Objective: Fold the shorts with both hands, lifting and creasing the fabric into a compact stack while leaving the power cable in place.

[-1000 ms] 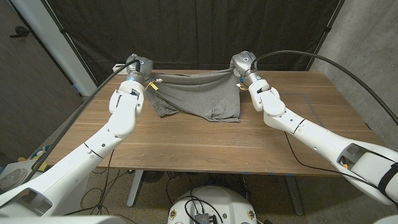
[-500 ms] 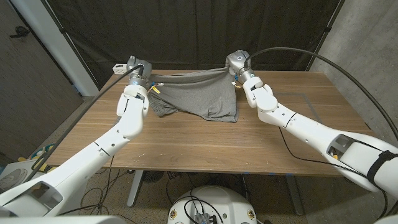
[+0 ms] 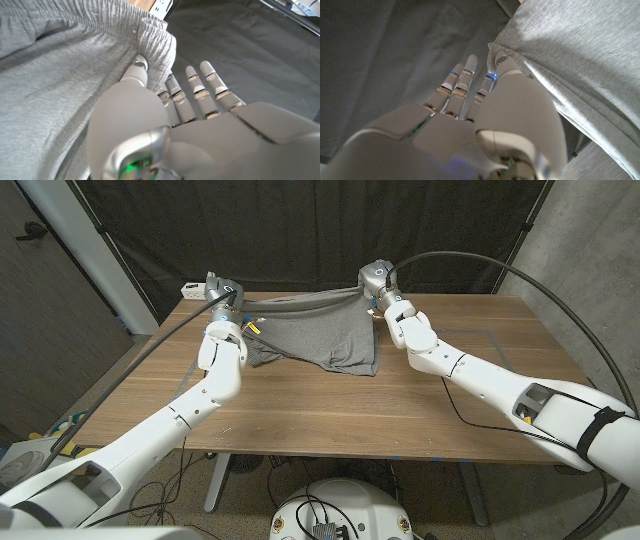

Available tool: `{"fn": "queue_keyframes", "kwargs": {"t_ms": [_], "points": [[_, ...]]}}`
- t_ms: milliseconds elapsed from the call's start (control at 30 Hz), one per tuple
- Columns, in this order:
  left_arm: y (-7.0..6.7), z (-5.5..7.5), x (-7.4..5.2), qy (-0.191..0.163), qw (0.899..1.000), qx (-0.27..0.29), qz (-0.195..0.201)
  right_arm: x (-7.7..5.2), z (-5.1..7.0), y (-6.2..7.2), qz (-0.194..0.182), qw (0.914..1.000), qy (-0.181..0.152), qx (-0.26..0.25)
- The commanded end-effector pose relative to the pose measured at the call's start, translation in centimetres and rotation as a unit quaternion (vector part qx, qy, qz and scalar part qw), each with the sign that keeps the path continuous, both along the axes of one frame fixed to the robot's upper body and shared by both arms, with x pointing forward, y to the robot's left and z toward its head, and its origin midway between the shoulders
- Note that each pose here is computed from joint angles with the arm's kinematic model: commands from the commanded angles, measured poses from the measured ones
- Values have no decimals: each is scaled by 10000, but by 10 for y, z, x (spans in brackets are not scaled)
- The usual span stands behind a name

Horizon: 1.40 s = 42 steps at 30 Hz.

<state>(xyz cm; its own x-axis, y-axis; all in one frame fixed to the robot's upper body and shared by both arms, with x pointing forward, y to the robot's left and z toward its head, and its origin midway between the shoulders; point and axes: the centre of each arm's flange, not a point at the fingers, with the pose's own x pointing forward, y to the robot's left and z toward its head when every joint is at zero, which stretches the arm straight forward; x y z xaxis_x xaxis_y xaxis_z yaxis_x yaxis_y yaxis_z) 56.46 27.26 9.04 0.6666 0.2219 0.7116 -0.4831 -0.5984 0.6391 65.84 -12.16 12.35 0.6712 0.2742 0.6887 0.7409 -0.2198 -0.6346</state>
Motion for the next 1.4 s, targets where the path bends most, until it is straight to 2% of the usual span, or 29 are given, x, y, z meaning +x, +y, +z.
{"fn": "queue_keyframes", "kwargs": {"t_ms": [33,100,200,300,467,667,767,833,1067,1267,1400], "points": [[-2,-6,21,9,9990,104,438,10,1,2,-299,9994,168,-31],[-2,-7,24,59,9984,134,546,12,2,2,-476,9983,342,-13],[-3,-7,27,133,9977,125,654,12,2,0,-436,9985,326,10],[-4,-8,30,197,9969,81,759,13,3,1,-690,9967,427,59],[-6,-10,32,164,9951,176,961,11,2,-4,-574,9973,427,147],[-8,-12,29,97,9952,282,929,3,-3,-9,-516,9976,405,229],[-9,-12,24,37,9969,215,761,-4,-6,-12,-299,9975,510,375],[-9,-12,20,18,9980,124,620,-9,-9,-12,-339,9977,448,388],[-8,-15,5,-99,9996,-267,-13,-26,-21,-11,-75,9969,419,657],[-3,-14,-6,-91,9971,-646,-394,-32,-27,-10,40,9954,559,772],[3,-15,-12,-104,9920,-1015,-747,-39,-32,-11,282,9932,597,954]]}}
